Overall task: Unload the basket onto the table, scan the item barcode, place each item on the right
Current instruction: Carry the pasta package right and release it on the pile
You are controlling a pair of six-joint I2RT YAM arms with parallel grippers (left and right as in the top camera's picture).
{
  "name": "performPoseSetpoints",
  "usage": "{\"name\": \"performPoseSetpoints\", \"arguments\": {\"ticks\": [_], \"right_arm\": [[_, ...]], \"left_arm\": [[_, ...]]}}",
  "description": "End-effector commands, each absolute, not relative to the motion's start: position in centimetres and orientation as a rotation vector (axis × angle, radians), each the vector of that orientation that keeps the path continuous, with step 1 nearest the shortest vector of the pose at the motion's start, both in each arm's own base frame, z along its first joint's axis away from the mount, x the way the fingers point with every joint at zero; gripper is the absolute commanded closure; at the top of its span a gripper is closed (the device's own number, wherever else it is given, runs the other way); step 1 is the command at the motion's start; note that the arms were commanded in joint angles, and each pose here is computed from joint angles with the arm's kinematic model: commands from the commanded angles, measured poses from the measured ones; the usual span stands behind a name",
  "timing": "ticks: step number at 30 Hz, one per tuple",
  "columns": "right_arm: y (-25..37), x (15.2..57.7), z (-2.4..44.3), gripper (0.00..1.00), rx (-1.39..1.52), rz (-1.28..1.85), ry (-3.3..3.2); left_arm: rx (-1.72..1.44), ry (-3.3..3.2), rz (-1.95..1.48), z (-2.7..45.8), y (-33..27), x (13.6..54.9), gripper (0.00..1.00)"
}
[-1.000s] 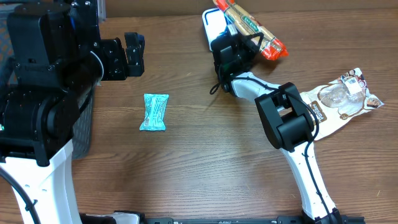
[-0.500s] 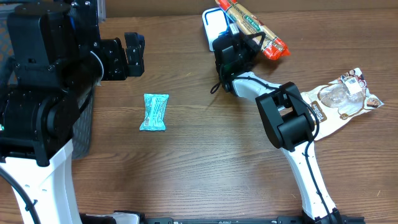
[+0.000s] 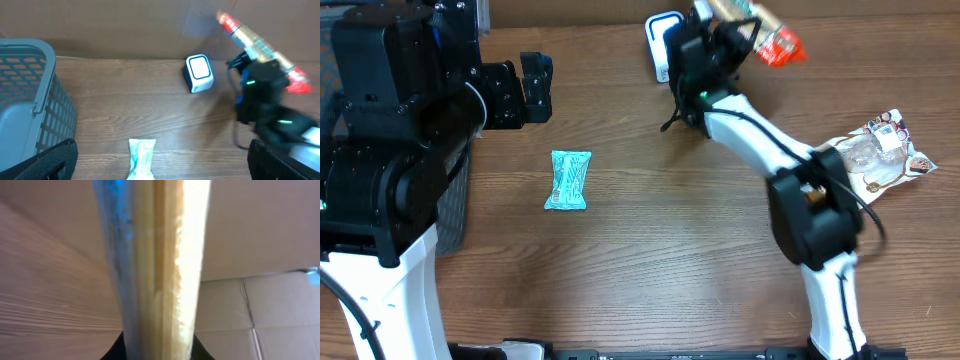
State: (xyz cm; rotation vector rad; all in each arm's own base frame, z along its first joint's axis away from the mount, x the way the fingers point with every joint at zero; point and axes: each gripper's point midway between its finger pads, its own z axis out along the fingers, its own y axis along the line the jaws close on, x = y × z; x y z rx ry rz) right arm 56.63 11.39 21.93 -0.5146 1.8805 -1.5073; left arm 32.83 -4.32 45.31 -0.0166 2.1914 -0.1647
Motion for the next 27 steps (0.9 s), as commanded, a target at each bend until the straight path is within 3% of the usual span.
{"name": "performPoseSetpoints", "arguments": {"ticks": [1,8,15,19,22,27], "right_arm": [[13.4,53.5,30.9,0.96,-0.383,-1.271,1.825],[19.7,50.1,25.2,0.96,-0.808,-0.705,2.044],[22.8,45.0,26.4,0.96,-0.785,0.093,2.206],[21.0,42.3,30.9,0.96,-0.584,0.493,2.235],[16.2,41.1,33.2,0.96,-0.308,0.687,2.294],[4.6,40.0,30.2,0.96,0.234,0.662,2.477]], "left_arm": [[0.001,2.196,-0.143,45.1,-4.2,33.1,0.0],[0.001,2.196,-0.143,45.1,-4.2,33.1,0.0],[0.001,2.196,-0.143,45.1,-4.2,33.1,0.0],[0.001,2.196,-0.143,45.1,-4.2,33.1,0.0],[0.001,2.196,-0.143,45.1,-4.2,33.1,0.0],[0.001,2.196,-0.143,45.1,-4.2,33.1,0.0]]}}
